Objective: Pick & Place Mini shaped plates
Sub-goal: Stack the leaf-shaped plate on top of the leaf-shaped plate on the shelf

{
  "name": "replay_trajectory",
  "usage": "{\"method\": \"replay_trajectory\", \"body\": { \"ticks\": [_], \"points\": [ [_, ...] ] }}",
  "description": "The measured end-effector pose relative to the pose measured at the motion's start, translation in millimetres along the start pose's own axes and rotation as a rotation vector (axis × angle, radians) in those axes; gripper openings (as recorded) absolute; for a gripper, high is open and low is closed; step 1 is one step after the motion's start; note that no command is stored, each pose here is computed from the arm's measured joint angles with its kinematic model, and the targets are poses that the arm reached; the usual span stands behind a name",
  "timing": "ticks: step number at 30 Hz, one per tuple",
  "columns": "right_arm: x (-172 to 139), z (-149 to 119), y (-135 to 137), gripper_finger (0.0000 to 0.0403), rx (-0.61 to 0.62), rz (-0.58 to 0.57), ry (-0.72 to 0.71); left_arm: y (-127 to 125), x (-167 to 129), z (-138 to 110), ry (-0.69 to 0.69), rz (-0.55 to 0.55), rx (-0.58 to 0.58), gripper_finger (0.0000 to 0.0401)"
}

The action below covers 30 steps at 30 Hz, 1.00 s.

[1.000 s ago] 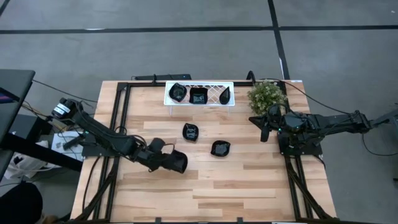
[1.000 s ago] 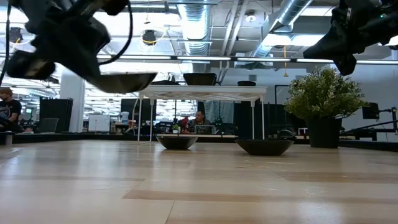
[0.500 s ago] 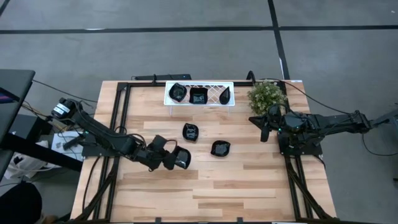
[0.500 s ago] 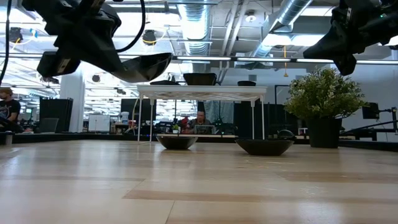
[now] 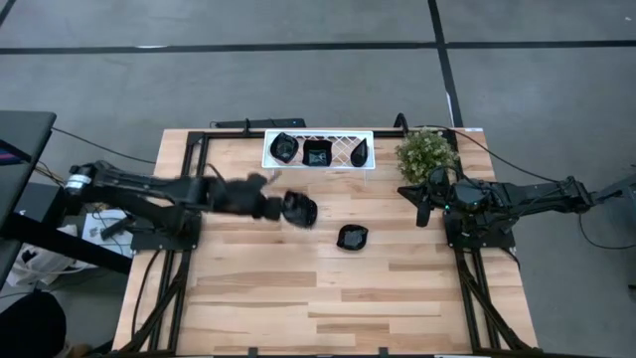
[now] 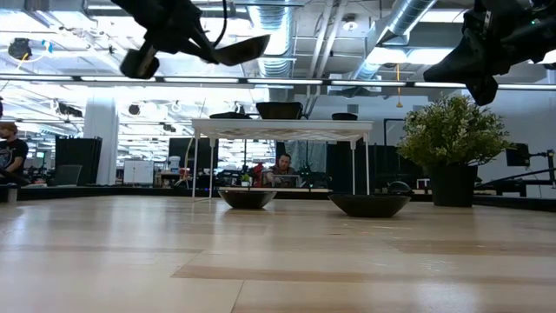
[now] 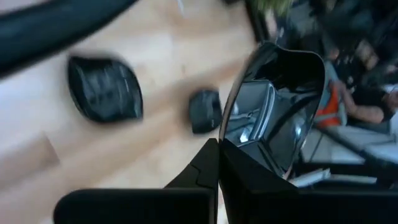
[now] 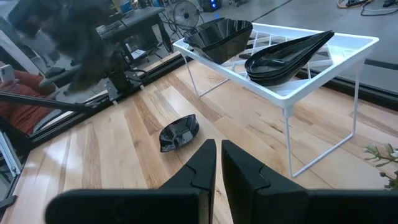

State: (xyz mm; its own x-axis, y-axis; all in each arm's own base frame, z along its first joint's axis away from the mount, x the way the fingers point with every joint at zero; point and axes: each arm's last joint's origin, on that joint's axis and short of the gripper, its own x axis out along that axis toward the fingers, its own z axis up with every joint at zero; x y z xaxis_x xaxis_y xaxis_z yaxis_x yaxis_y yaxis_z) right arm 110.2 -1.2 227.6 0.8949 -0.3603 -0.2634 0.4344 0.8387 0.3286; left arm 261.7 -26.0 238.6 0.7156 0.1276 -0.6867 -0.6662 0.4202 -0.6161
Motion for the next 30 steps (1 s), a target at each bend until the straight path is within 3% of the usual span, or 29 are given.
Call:
{"method": "replay_trajectory", "body": {
  "ticks": [7,16,23,30],
  "points": [
    [0,0,0,0.0021,0.000,0.000,0.000,24,-34,63,-0.128,-0.042,-0.028,0.0003],
    [0,0,0,0.0021,0.000,0.000,0.000,48,-50,112,-0.140,-0.024,-0.028,0.0002],
    [0,0,0,0.0021,0.000,0.000,0.000,40,-63,157,-0.106,0.127,0.070,0.0002],
    [0,0,0,0.0021,0.000,0.000,0.000,41,-58,197,0.047,0.292,0.114,0.0002]
  ]
}}
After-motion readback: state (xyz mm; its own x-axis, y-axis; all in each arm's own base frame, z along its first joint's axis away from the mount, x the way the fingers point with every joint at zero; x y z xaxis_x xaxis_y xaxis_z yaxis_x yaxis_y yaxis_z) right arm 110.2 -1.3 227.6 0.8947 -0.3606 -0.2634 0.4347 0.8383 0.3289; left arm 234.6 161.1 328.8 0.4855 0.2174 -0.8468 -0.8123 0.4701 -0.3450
